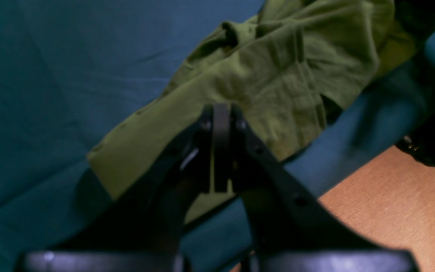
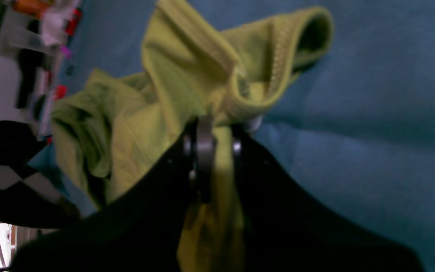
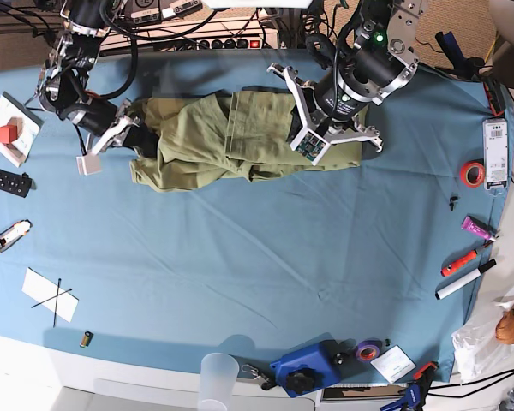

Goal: Layout the t-shirt on the table in an organized manner, then fold the t-shirt properly
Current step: 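Grasp the opposite shirt end with the right gripper and fold it over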

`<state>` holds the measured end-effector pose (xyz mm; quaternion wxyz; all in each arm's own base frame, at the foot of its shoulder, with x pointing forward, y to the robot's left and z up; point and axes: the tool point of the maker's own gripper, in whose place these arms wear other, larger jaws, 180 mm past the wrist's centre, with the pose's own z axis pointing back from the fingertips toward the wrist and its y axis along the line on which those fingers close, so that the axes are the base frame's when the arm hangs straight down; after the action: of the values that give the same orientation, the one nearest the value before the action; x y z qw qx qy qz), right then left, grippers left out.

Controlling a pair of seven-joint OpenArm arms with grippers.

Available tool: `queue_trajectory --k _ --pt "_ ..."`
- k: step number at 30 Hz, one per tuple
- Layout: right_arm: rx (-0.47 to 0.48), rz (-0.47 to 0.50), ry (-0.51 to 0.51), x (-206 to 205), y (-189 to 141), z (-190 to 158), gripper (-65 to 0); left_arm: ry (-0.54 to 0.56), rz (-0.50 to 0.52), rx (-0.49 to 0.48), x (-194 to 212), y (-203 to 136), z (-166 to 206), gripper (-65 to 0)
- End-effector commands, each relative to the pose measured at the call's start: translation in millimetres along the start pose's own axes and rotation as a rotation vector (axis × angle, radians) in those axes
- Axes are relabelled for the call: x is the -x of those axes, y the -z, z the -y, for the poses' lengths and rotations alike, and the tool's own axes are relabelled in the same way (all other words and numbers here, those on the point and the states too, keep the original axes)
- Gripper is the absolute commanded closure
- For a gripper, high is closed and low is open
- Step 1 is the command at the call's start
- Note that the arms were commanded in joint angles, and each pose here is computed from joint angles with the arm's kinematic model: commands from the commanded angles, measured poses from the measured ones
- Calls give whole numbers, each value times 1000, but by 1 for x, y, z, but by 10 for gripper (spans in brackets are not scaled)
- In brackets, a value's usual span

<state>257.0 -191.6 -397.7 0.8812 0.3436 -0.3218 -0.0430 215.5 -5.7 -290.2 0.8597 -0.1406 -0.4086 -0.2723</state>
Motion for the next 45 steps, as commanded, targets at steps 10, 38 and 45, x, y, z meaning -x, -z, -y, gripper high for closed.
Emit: queue_trajectory --k 10,38,45 --pt "456 200 -85 -113 -90 91 0 -1 36 2 -9 -3 0 0" --pt "374 268 -440 -149 -114 -30 0 52 -34 -387 1 -17 -68 0" --pt "178 158 -535 -109 -52 -84 0 -14 -20 -427 1 -20 -74 0"
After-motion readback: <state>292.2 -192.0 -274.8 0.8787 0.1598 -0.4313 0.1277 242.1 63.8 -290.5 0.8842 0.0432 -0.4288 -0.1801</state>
